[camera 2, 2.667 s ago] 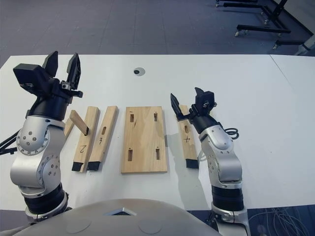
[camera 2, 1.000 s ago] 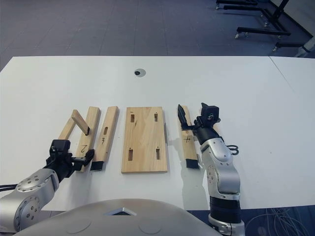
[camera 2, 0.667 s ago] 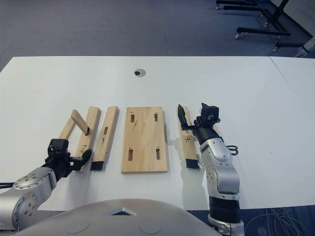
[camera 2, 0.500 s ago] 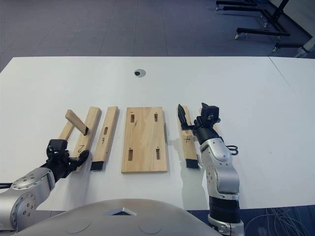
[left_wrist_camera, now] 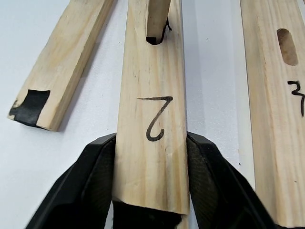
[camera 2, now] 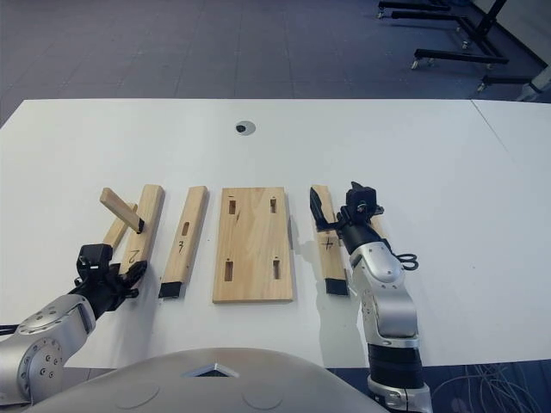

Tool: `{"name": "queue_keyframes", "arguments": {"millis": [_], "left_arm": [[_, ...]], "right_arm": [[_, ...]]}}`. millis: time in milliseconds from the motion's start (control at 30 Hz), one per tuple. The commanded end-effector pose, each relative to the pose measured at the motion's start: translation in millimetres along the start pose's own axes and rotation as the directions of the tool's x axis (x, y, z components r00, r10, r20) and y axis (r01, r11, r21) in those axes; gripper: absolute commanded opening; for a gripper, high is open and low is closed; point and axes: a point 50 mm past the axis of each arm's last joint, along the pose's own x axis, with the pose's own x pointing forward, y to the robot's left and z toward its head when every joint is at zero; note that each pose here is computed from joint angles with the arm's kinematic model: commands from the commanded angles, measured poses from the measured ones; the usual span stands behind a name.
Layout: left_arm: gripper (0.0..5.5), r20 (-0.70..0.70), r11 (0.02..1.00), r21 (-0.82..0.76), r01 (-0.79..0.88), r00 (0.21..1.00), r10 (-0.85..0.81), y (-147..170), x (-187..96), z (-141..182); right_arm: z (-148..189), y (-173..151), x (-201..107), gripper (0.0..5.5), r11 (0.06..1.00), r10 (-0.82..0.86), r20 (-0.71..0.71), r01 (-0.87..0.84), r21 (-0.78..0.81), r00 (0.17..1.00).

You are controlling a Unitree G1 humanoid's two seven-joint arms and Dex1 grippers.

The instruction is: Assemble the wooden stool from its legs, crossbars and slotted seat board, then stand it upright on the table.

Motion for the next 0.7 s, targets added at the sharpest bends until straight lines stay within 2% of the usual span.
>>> {"name": "queue_keyframes", "arguments": {"millis": [33, 200, 367, 600, 700], "left_arm": [[2.04, -0.087, 0.998, -0.037, 0.047, 0.995, -0.05, -6, 4, -11], [2.04, -0.068, 0.998, -0.046, 0.041, 0.997, -0.044, -8, 5, -5], [2.04, 0.021, 0.996, -0.025, 0.083, 0.996, -0.083, -15, 11, 14], [2.04, -0.25, 0.991, -0.126, 0.04, 0.966, -0.071, -6, 10, -33], [2.04, -0.293, 0.988, -0.152, 0.041, 0.952, -0.085, -5, 11, -40]], "right_arm": [[5, -3, 3, 4.9, 1.0, -0.011, 0.023, 0.011, 0.003, 1.0], [8, -4, 5, 4.9, 1.0, -0.02, 0.037, 0.02, 0.002, 0.999], [9, -2, 8, 4.9, 1.0, -0.019, 0.048, 0.019, 0.006, 0.999], [10, -3, 9, 4.9, 1.0, -0.018, 0.057, 0.018, 0.004, 0.998], [10, -3, 8, 4.9, 1.0, -0.012, 0.053, 0.011, 0.001, 0.999]]}}
